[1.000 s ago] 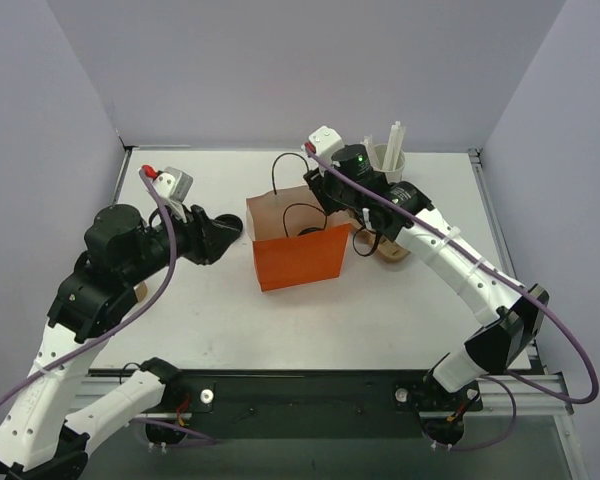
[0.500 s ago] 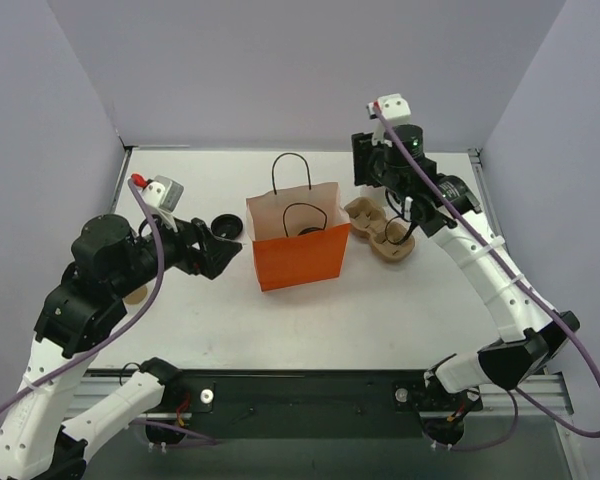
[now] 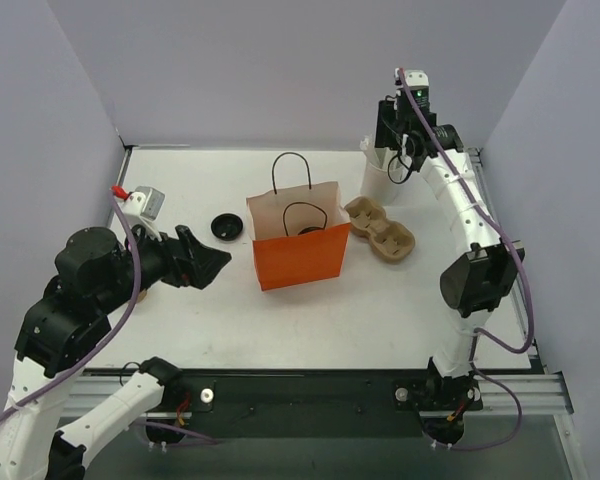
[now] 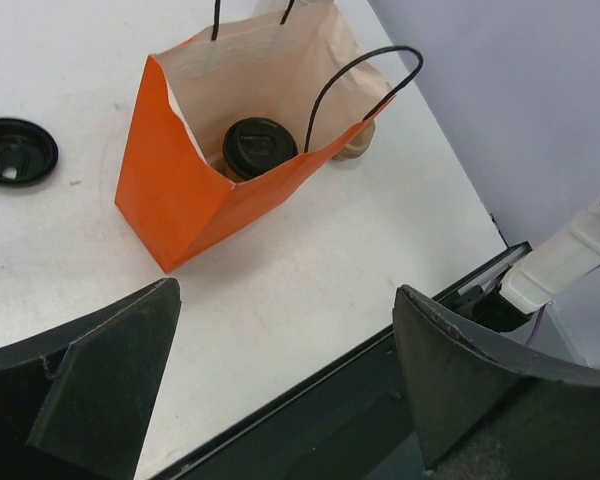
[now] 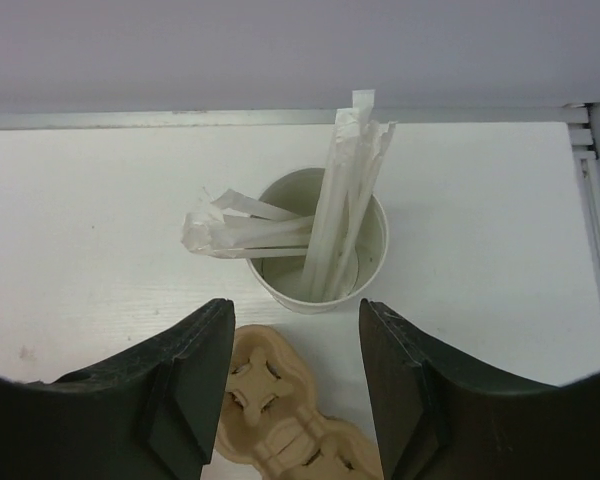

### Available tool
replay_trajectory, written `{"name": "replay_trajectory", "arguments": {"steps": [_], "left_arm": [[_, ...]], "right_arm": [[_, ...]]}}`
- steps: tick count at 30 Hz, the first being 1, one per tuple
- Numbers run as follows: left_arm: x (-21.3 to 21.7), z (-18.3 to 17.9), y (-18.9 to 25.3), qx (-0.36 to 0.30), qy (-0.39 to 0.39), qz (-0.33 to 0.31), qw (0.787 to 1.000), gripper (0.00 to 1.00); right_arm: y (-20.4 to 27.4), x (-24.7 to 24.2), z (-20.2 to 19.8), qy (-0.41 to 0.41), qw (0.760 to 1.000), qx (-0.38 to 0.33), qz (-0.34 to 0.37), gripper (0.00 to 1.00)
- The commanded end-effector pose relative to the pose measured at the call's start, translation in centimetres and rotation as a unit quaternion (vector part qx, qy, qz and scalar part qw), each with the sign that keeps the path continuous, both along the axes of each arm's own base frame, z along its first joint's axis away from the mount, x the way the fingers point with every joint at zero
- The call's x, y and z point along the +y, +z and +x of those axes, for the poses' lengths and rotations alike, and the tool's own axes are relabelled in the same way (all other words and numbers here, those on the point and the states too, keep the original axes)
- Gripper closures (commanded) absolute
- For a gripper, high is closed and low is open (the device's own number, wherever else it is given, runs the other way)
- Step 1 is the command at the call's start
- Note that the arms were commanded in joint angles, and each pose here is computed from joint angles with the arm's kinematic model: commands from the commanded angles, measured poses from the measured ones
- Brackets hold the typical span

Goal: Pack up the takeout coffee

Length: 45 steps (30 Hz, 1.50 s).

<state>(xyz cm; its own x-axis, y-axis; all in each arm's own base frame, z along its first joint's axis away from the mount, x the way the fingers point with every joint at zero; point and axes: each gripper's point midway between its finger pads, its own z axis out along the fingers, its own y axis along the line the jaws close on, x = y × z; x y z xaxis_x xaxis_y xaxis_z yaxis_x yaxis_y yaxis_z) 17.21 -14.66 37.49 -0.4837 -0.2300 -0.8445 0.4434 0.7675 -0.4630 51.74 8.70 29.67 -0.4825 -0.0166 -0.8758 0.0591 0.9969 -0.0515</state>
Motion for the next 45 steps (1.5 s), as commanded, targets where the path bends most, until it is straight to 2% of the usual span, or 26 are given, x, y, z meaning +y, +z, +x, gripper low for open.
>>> {"name": "replay_trajectory", "arguments": {"steps": [1,5,10,16,28,37,45], "left_arm": [[0.5,-0.6,0.1,0.04,0.025,-0.017,0.999,0.03],[0.3,-0.3,-0.2,0.055,0.031,-0.026,0.998,0.03],[0.1,0.4,-0.3,0.06,0.045,-0.043,0.996,0.03],[0.0,0.8,-1.5,0.073,0.05,-0.036,0.995,0.03],[0.2,1.1,-2.2,0.079,0.057,-0.025,0.995,0.03],[0.0,1.6,-2.4,0.08,0.057,-0.02,0.995,0.03],[-0.1,1.8,-2.7,0.082,0.056,-0.015,0.995,0.03]], "right_arm": [[1.0,0.3,2.9,0.056,0.996,-0.012,0.062,0.48],[0.7,0.3,4.6,0.087,0.992,-0.015,0.09,0.52],[-1.9,1.5,4.7,0.153,0.98,0.011,0.124,0.52],[-2.7,3.7,4.9,0.223,0.963,0.01,0.15,0.53],[-4.9,4.6,5.6,0.245,0.959,0.021,0.138,0.6],[-5.7,4.6,6.0,0.242,0.962,0.023,0.128,0.75],[-6.2,5.2,6.4,0.249,0.959,0.024,0.133,0.74]]}}
